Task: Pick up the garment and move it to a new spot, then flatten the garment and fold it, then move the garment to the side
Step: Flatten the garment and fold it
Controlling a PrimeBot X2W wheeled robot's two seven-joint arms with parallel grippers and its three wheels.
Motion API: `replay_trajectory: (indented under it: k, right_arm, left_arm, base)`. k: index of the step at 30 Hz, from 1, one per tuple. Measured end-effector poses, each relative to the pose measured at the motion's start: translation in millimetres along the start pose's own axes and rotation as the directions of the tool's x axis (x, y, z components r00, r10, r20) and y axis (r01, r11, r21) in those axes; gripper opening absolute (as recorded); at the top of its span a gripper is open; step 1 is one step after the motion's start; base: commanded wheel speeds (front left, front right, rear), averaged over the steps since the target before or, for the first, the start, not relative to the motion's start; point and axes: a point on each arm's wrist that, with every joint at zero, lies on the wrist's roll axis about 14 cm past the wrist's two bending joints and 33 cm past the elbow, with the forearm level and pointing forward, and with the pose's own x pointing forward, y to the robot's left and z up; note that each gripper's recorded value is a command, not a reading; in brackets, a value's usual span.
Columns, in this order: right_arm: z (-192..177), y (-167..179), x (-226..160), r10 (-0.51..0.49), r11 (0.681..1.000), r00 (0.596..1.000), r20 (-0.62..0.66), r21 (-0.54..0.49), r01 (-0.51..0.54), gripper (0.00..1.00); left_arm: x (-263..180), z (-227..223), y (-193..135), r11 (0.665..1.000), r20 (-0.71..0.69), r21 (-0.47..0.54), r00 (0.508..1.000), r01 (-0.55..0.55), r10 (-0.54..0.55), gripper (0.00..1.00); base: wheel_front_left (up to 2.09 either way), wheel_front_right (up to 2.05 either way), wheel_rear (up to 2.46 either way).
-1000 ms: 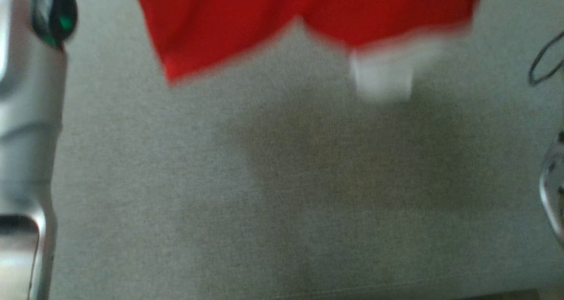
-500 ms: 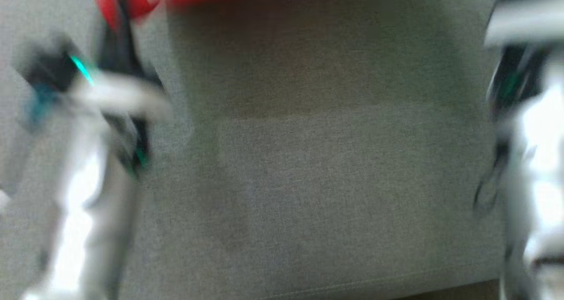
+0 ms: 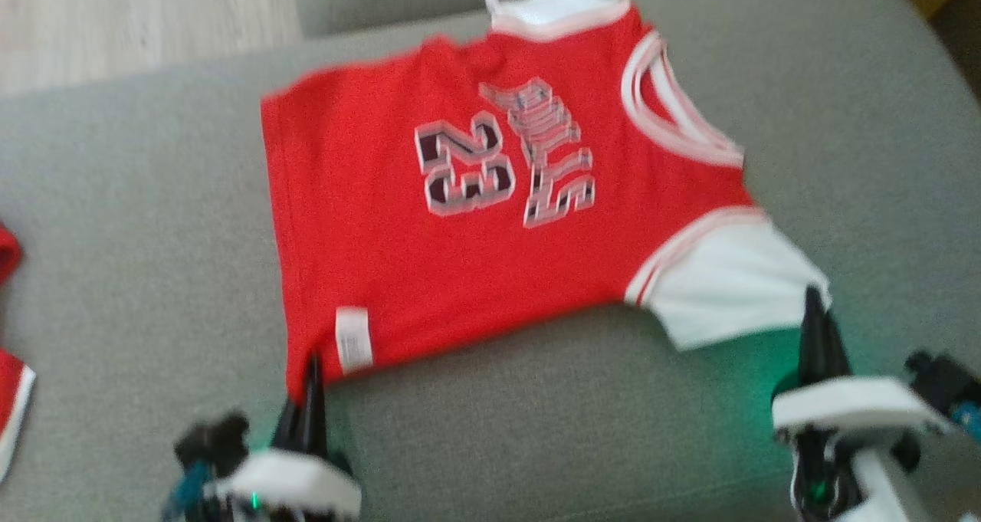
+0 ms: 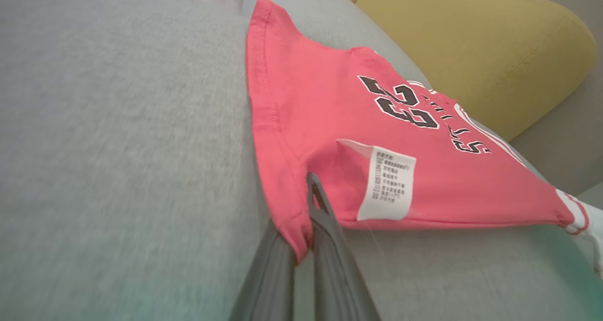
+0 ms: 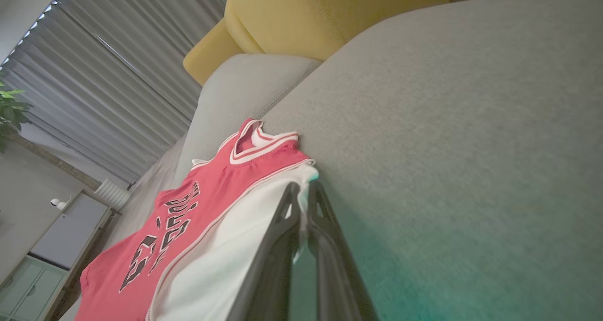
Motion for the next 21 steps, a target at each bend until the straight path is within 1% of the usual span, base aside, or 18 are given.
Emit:
replay_trajectory:
  k: [5,6,9,12,17,21]
  right_arm:
    - [-10.0,-9.6,-35.7,-0.006,1.0,1.0,-0.019,0.025,0.006,0.0]
    - [-10.0,-9.6,-35.7,-0.006,1.0,1.0,-0.019,0.025,0.006,0.0]
    - [-13.0,-20.9,-54.0,-0.019,0.999,0.999,-0.032,0.034,0.02,0.0]
    - [-15.6,-22.4,-65.2,-0.014,0.999,0.999,-0.039,0.052,0.016,0.0]
    - [-1.6,-7.3,-58.7,0.025,0.995,1.0,0.004,0.099,-0.026,0.0]
    - [10.6,9.7,-38.0,0.053,0.989,0.998,0.032,0.137,-0.057,0.0]
  left_arm:
    - [-40.7,-16.5,-2.1,1.0,-0.007,-0.018,1.0,-0.02,0.02,0.0]
    - [-40.7,-16.5,-2.1,1.0,-0.007,-0.018,1.0,-0.02,0.02,0.0]
    - [-54.1,-15.0,-6.9,1.0,0.016,-0.019,1.0,-0.012,0.013,0.0]
    - [-62.1,-8.9,-12.0,1.0,0.049,-0.023,0.999,-0.002,0.003,0.0]
    - [-62.4,5.1,-20.9,0.999,0.099,-0.035,0.995,0.026,-0.022,0.0]
    - [-50.6,21.4,-33.2,0.997,0.138,-0.037,0.989,0.068,-0.062,0.0]
  base:
    - [0.0,0.0,0.0]
    - [0.0,0.0,0.0]
    - [0.0,0.0,0.0]
    - [0.0,0.0,0.0]
    - [0.0,0.0,0.0]
    - [0.0,0.0,0.0]
